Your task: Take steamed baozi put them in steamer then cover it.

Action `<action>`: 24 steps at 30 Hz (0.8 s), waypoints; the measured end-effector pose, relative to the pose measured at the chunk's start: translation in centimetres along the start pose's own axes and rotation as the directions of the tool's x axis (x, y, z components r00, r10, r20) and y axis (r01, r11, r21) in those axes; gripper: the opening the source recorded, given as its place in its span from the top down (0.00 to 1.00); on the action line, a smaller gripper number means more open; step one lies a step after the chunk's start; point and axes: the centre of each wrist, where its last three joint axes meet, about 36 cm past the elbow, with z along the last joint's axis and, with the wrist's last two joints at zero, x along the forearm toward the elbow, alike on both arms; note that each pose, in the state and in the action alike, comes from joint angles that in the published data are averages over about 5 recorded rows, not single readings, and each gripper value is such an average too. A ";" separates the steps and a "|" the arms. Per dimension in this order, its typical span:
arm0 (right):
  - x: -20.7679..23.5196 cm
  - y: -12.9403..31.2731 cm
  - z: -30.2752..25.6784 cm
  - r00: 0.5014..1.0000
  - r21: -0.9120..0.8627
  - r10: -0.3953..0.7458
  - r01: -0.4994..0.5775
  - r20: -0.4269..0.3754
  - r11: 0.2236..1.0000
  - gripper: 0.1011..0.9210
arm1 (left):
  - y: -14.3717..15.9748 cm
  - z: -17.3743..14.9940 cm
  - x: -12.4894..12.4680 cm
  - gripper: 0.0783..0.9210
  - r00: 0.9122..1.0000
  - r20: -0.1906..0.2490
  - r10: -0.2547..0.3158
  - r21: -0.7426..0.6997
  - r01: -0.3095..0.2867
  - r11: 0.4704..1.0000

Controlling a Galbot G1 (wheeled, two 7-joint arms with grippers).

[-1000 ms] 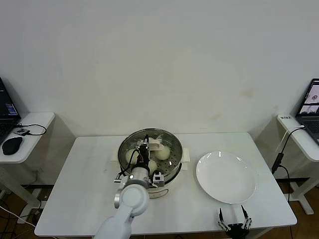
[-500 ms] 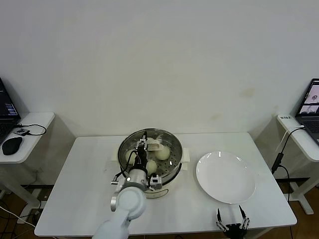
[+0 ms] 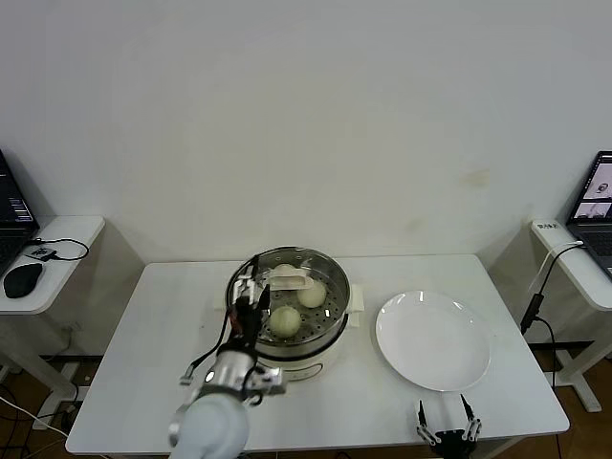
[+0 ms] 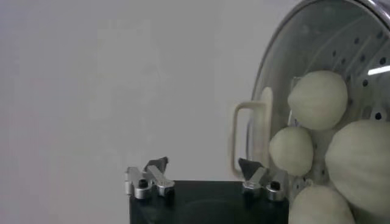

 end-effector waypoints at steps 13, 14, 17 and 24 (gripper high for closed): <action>0.7 -0.4 -1.4 0.999 -0.031 -0.045 0.046 0.031 0.998 0.12 | -4.3 6.6 7.7 0.12 1.000 0.020 0.019 0.650 -0.028 0.760; 0.7 -0.5 -1.5 0.998 -0.035 -0.051 0.052 0.033 0.998 0.12 | -4.5 6.9 8.2 0.12 1.000 0.008 0.019 0.697 -0.019 0.717; 1.1 -0.8 -2.2 0.997 -0.053 -0.071 0.073 0.037 0.996 0.12 | -5.2 7.6 9.6 0.12 0.999 -0.040 0.018 0.808 0.021 0.589; 1.7 -1.5 -3.7 0.991 -0.094 -0.128 0.132 0.044 0.987 0.12 | -6.8 8.1 12.2 0.12 0.986 -0.154 0.067 0.931 0.122 0.344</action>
